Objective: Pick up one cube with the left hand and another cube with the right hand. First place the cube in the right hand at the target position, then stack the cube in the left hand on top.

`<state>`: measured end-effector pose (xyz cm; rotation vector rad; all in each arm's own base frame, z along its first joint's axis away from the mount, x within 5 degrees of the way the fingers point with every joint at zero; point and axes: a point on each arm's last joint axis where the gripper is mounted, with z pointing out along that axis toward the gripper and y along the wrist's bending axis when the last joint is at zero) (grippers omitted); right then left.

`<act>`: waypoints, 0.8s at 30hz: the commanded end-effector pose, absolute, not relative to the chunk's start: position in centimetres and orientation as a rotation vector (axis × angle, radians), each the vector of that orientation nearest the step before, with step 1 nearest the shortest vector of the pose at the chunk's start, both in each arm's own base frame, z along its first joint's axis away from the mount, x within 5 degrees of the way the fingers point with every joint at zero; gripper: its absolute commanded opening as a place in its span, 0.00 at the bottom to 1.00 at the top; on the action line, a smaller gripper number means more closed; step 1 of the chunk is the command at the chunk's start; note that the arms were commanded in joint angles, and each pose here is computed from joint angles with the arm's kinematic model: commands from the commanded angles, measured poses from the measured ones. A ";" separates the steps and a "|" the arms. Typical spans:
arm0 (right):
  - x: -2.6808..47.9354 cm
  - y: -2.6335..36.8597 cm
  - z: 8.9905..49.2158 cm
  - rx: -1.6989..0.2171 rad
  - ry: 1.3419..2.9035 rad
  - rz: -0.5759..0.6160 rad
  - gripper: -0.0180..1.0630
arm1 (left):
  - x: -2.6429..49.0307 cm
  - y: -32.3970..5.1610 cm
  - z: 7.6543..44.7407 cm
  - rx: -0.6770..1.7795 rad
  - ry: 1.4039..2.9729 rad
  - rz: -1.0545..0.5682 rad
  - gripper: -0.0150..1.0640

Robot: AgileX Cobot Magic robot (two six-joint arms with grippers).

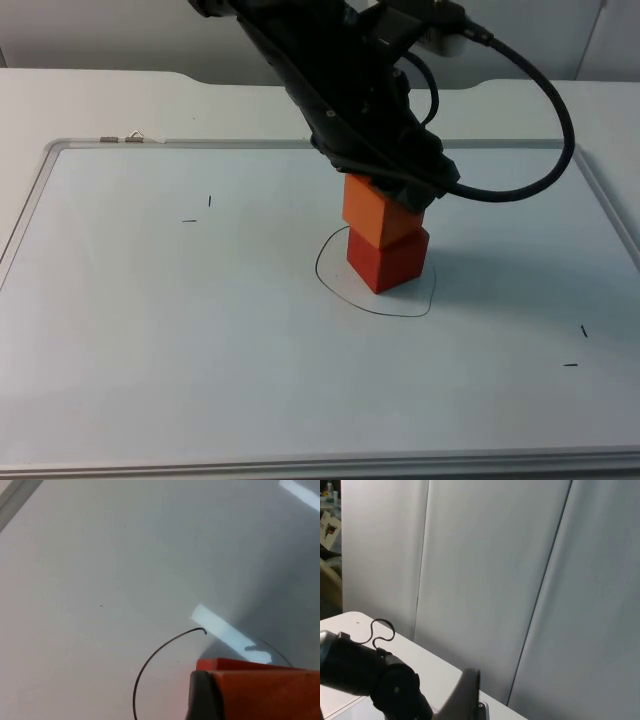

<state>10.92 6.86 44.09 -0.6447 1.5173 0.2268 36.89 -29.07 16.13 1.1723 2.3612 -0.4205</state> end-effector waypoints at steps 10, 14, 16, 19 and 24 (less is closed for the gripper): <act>10.9 6.9 44.1 -0.648 1.503 0.229 0.84 | 36.9 -29.5 16.4 1.152 2.347 -0.443 0.16; 10.9 6.9 44.1 -0.650 1.502 0.224 0.84 | 37.0 -29.5 16.5 1.148 2.342 -0.442 0.57; 10.9 6.9 44.1 -0.650 1.502 0.224 0.84 | 37.0 -29.5 16.6 1.147 2.340 -0.442 0.85; 10.9 6.9 44.1 -0.650 1.502 0.224 0.84 | 36.9 -29.5 17.2 1.149 2.328 -0.441 0.99; 10.9 6.9 44.1 -0.650 1.502 0.224 0.84 | 36.6 -29.3 21.6 1.174 2.252 -0.440 0.99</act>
